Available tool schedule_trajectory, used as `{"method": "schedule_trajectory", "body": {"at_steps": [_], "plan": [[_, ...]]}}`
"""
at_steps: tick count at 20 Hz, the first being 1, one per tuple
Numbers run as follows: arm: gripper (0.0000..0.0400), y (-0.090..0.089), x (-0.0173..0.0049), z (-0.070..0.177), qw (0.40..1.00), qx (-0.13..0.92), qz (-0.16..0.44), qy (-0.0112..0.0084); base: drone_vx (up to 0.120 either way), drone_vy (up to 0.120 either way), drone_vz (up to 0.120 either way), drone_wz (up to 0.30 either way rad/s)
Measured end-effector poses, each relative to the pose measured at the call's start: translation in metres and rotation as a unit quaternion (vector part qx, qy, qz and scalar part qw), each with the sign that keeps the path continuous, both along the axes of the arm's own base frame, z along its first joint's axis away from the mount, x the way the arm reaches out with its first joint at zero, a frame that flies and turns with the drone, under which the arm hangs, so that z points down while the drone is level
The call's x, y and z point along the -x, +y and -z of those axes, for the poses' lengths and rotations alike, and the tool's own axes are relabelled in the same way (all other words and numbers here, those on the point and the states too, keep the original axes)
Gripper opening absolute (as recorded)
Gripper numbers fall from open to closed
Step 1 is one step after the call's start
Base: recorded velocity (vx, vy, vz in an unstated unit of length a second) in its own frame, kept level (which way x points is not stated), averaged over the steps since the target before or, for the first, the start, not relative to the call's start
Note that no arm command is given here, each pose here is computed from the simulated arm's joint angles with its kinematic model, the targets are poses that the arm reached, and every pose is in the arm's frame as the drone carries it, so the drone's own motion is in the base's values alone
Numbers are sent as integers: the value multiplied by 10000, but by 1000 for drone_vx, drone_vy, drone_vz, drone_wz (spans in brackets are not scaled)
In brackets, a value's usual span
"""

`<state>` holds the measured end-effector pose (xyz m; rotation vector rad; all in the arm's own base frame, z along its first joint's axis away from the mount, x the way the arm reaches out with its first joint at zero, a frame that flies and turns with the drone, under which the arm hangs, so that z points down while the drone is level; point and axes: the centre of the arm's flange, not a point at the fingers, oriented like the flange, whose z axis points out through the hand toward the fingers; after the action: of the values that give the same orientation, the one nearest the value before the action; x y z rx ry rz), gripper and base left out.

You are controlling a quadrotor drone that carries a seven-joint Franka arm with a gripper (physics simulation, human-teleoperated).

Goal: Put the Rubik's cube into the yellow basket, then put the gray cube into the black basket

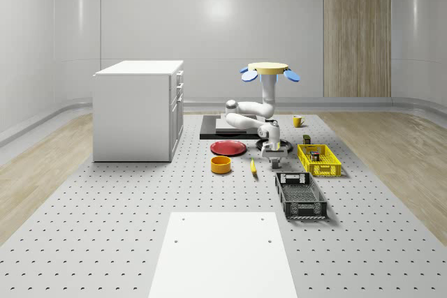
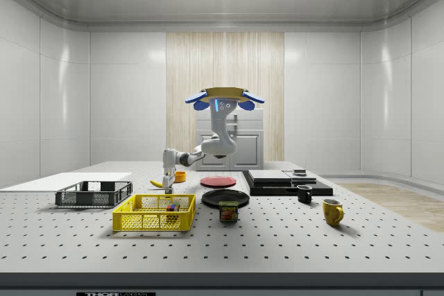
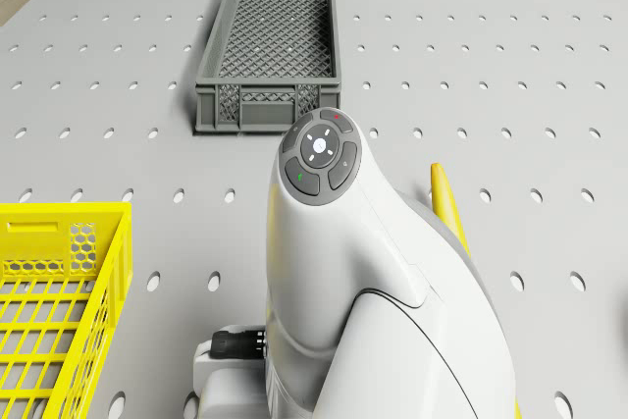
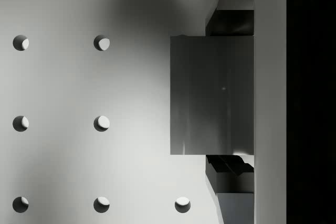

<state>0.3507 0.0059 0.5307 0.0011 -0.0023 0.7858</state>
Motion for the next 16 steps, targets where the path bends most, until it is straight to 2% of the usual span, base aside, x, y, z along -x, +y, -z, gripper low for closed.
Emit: {"method": "schedule_trajectory", "body": {"at_steps": [6,16], "plan": [[257,1,0,0,10000,0,0,0,0,0,0,0],[251,1,0,3,10000,0,2,0,0,0,0,0]]}}
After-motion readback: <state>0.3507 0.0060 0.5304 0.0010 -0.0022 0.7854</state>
